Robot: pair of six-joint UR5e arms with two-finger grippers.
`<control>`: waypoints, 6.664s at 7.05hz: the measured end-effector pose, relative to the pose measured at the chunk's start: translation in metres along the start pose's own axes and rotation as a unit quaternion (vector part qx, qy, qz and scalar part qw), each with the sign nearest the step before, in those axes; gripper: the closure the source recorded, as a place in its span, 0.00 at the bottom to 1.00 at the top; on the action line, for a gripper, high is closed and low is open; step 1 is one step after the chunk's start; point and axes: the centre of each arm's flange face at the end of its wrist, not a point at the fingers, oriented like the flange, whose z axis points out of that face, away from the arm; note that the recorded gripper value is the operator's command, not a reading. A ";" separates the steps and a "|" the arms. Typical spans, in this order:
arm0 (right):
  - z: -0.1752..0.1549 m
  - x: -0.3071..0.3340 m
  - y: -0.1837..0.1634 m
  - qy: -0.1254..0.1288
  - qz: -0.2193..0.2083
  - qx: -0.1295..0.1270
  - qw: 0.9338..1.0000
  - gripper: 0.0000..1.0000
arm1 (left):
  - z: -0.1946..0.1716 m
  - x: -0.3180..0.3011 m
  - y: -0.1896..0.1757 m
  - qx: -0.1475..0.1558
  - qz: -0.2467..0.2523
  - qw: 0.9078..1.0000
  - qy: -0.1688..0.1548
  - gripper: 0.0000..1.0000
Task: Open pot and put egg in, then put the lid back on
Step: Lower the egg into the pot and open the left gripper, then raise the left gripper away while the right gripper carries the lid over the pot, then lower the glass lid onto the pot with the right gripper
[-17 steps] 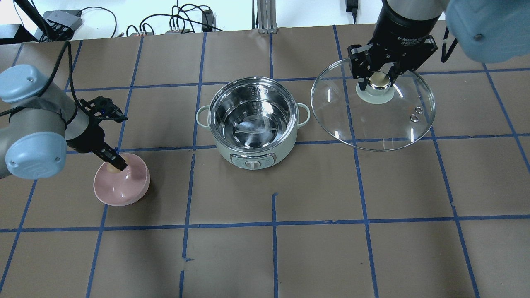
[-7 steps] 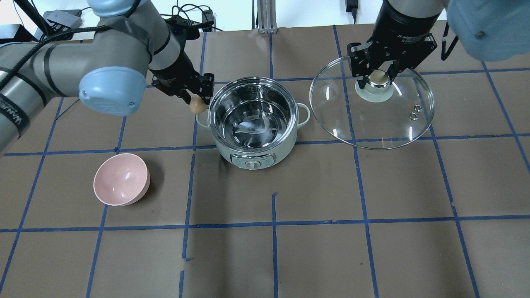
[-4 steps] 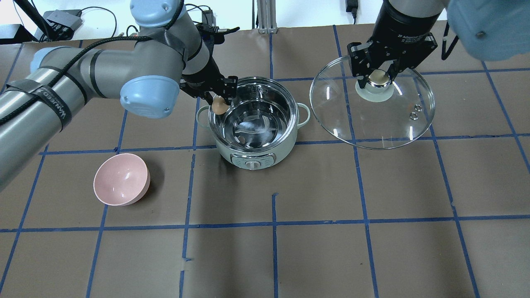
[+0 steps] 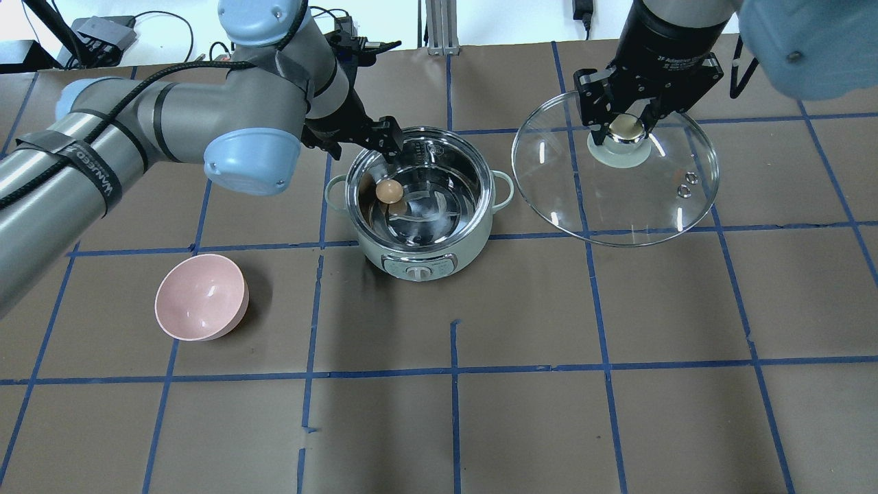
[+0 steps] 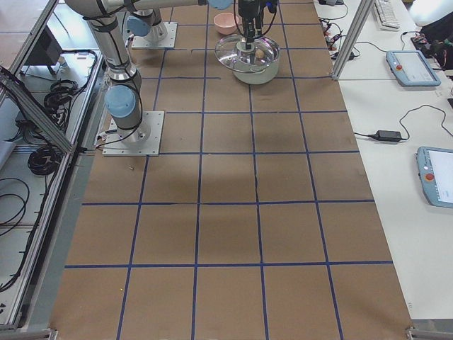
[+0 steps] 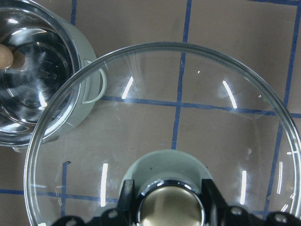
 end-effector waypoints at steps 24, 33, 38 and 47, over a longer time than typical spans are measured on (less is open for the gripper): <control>0.159 -0.240 -0.091 -0.034 -0.267 0.037 0.962 0.88 | -0.211 -0.106 0.084 -0.068 -0.053 0.995 -0.051 0.00; 0.166 -0.234 -0.086 -0.033 -0.274 0.047 0.960 0.80 | -0.211 -0.105 0.083 -0.064 -0.060 0.995 -0.047 0.00; 0.166 -0.226 -0.080 -0.032 -0.279 0.055 0.958 0.81 | -0.211 -0.105 0.083 -0.065 -0.060 0.995 -0.047 0.00; 0.172 -0.226 -0.084 -0.033 -0.279 0.070 0.957 0.25 | -0.211 -0.105 0.083 -0.065 -0.061 0.995 -0.047 0.00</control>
